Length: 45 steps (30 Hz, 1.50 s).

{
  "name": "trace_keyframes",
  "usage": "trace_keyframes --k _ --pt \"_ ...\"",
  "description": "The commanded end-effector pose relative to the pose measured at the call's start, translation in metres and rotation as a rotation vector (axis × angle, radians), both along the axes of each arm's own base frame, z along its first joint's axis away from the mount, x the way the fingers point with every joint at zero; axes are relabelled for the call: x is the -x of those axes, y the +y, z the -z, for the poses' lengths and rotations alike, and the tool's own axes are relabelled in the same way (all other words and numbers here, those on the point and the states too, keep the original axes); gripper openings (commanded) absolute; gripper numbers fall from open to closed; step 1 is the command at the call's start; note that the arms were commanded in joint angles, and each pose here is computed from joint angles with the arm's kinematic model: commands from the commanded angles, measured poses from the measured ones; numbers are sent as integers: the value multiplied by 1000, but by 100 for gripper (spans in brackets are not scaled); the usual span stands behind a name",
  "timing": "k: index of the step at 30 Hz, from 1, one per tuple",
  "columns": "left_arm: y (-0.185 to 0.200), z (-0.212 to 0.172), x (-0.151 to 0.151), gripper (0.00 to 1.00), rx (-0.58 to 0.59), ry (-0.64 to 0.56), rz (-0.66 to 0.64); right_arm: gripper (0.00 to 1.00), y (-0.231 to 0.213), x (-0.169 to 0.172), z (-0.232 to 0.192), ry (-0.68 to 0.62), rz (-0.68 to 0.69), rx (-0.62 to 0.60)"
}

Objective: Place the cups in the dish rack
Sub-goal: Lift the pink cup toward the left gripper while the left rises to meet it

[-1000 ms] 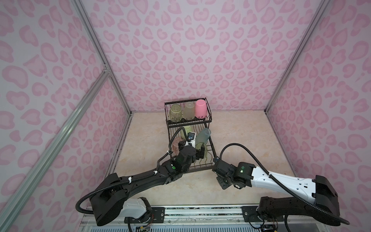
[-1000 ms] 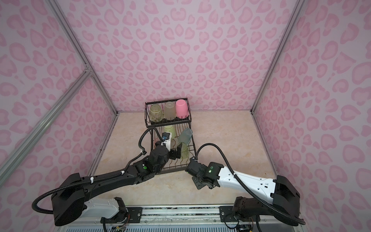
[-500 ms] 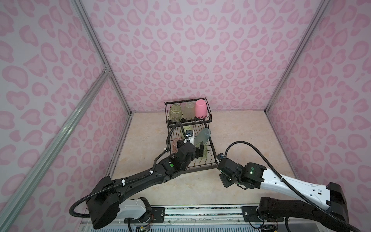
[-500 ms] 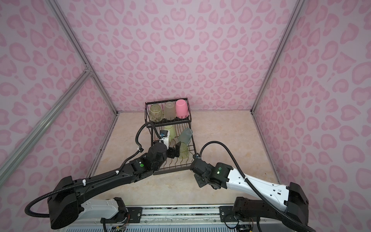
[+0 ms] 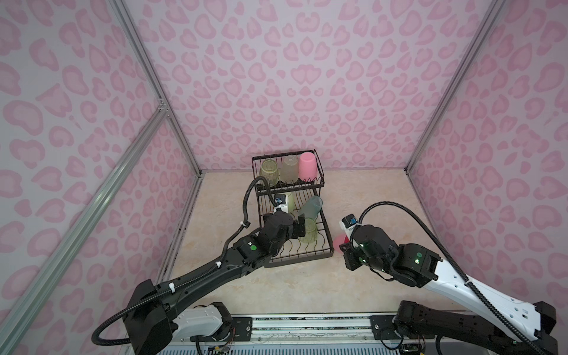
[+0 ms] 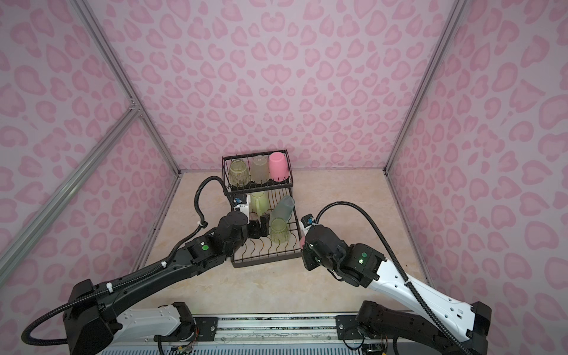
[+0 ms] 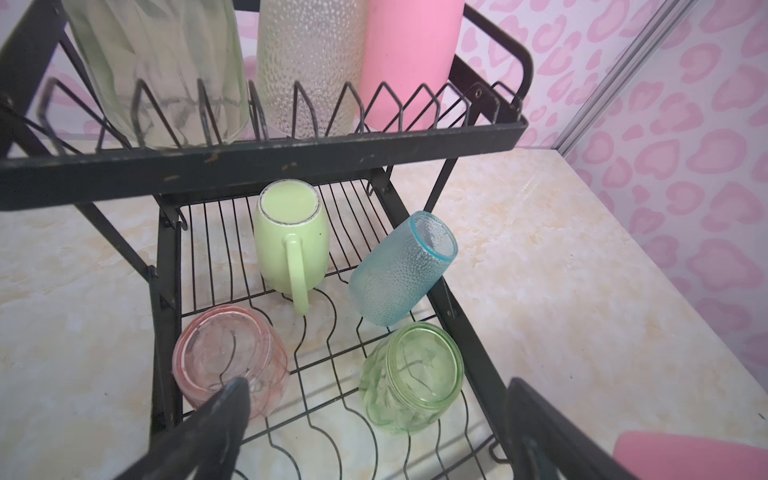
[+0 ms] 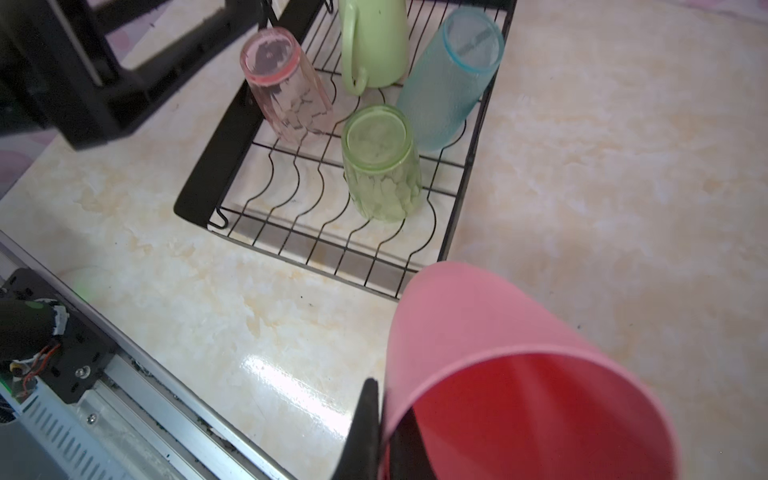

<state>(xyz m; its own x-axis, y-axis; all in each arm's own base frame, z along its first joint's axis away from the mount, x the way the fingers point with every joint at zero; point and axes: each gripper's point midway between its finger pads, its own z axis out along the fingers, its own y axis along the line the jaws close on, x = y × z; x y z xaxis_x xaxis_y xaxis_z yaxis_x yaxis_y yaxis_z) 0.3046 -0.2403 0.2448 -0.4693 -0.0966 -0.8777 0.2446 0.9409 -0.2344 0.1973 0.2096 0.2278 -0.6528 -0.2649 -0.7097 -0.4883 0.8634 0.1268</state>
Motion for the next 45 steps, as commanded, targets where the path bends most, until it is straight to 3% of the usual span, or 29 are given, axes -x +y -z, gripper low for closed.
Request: trace_keyframes --k 1,11,21,30,45 --pt "2 -15 7 97 55 37 17 0 12 -5 -23 -61 -54 -39" --pt "8 -59 22 97 189 58 62 0 40 -12 -104 -224 -144 -220" --pt "31 -98 19 97 517 168 42 0 79 -14 -160 -444 -264 -523" --pt "24 -103 8 99 937 366 124 0 101 -17 -170 -566 -332 -669" --pt "19 -115 8 99 1190 414 191 0 132 -30 -160 -590 -394 -743"
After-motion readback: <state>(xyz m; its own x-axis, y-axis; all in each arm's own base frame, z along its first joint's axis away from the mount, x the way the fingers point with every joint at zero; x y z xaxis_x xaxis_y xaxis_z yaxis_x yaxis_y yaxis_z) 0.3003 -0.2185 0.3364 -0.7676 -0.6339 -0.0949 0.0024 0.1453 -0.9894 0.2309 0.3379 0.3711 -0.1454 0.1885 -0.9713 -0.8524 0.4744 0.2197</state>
